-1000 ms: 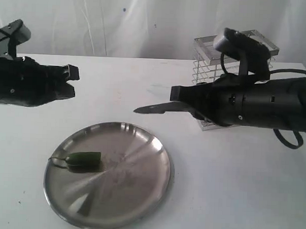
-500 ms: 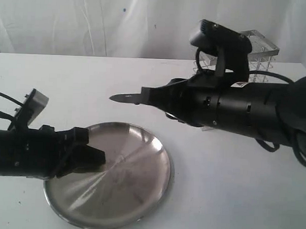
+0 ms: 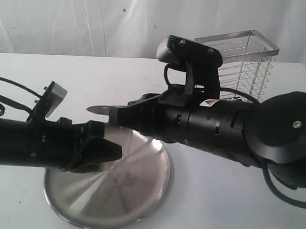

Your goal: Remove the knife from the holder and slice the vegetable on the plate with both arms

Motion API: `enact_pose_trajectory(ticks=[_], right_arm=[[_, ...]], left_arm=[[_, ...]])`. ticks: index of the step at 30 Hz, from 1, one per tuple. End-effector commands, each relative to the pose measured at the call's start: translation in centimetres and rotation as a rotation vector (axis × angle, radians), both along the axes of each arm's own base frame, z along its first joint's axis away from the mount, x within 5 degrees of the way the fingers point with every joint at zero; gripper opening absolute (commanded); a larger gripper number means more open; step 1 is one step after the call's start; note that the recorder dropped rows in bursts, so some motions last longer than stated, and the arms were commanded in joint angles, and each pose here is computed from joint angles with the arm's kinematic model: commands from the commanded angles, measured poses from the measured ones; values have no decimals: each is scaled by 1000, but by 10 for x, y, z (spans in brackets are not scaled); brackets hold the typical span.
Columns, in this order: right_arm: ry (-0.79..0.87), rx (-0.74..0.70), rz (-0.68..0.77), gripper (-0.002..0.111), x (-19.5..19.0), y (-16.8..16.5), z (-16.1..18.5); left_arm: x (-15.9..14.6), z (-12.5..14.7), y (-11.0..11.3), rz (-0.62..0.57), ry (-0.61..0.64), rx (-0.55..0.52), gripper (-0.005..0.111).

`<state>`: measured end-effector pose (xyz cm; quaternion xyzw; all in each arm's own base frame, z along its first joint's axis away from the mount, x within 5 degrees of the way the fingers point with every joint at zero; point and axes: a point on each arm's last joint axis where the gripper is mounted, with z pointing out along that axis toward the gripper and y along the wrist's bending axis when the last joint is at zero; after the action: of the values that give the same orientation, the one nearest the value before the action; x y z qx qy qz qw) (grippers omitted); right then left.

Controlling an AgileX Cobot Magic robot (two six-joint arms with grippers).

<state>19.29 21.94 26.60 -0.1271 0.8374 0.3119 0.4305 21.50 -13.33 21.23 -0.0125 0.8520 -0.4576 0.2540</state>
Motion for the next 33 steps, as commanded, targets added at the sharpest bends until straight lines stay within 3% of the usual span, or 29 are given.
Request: enact_pose_trajectory(ticks=[1, 22, 33], right_arm=[[19, -10, 38, 0, -6, 9, -5], [116, -44, 117, 0, -20, 10, -21], [147, -63, 81, 0, -23, 3, -35]], left_arm=[[9, 14, -4, 8, -55, -21, 0], [15, 14, 0, -2, -178, 99, 0], [14, 15, -1, -30, -210, 109, 0]])
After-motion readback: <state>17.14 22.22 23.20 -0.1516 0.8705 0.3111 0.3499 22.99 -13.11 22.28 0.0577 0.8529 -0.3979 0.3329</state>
